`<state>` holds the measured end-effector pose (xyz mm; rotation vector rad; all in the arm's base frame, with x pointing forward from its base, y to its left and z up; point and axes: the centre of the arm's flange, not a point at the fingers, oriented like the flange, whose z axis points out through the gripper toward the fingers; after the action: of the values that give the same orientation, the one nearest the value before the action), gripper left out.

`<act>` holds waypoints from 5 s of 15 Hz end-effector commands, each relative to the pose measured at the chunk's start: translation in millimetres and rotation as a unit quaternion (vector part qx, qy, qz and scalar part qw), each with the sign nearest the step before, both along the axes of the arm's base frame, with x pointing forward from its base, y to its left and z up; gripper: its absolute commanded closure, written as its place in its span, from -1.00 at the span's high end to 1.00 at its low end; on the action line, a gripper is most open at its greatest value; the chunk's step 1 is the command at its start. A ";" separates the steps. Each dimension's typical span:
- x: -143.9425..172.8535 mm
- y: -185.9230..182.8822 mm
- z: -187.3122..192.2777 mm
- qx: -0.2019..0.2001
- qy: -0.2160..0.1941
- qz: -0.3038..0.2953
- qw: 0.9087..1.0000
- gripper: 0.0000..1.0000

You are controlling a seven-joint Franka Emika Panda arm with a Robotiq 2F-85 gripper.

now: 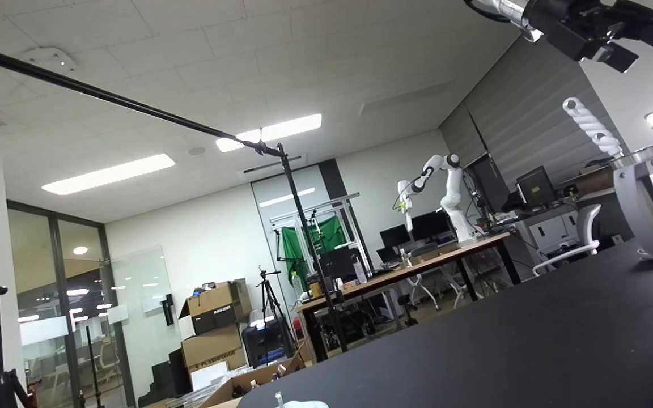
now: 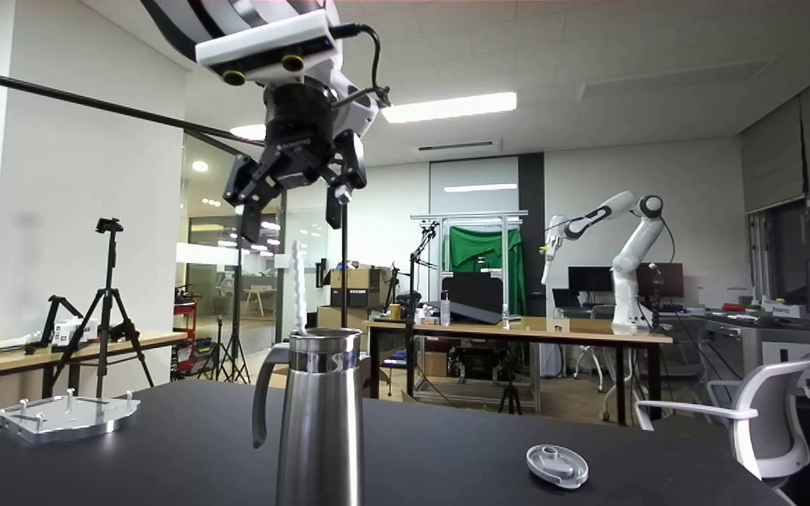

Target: Use the brush to clean the bottle

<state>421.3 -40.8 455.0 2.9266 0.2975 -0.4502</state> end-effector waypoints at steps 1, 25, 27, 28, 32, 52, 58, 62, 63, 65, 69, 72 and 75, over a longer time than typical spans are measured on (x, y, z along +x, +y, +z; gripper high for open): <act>40.2 2.6 -5.7 -0.028 0.005 0.067 0.997 1.00; 50.7 52.9 -32.0 0.011 -0.053 -0.010 0.998 1.00; 50.2 53.2 -36.1 0.013 -0.053 -0.010 0.998 0.97; 49.9 53.1 -38.3 0.014 -0.055 -0.010 0.998 0.49; 47.6 50.4 -41.3 0.016 -0.059 -0.014 0.998 0.09; 7.0 28.2 82.4 0.057 -0.118 -0.069 0.989 -0.92; -1.8 0.5 82.5 0.063 -0.140 -0.112 0.982 -0.92; -0.7 -22.9 29.9 0.093 -0.109 -0.154 0.978 -0.92; -0.2 -25.2 18.6 0.096 -0.102 -0.162 0.977 -0.92; 1.5 -25.4 -0.1 0.101 -0.090 -0.169 0.976 -0.92; 2.3 -15.3 18.8 0.085 -0.085 -0.159 0.980 -0.92; -0.8 -7.5 65.5 0.064 -0.098 -0.143 0.983 -0.92; -9.9 -5.2 111.1 0.050 -0.125 -0.136 0.981 -0.92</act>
<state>418.4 -48.9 516.3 3.1279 -0.0797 -0.1586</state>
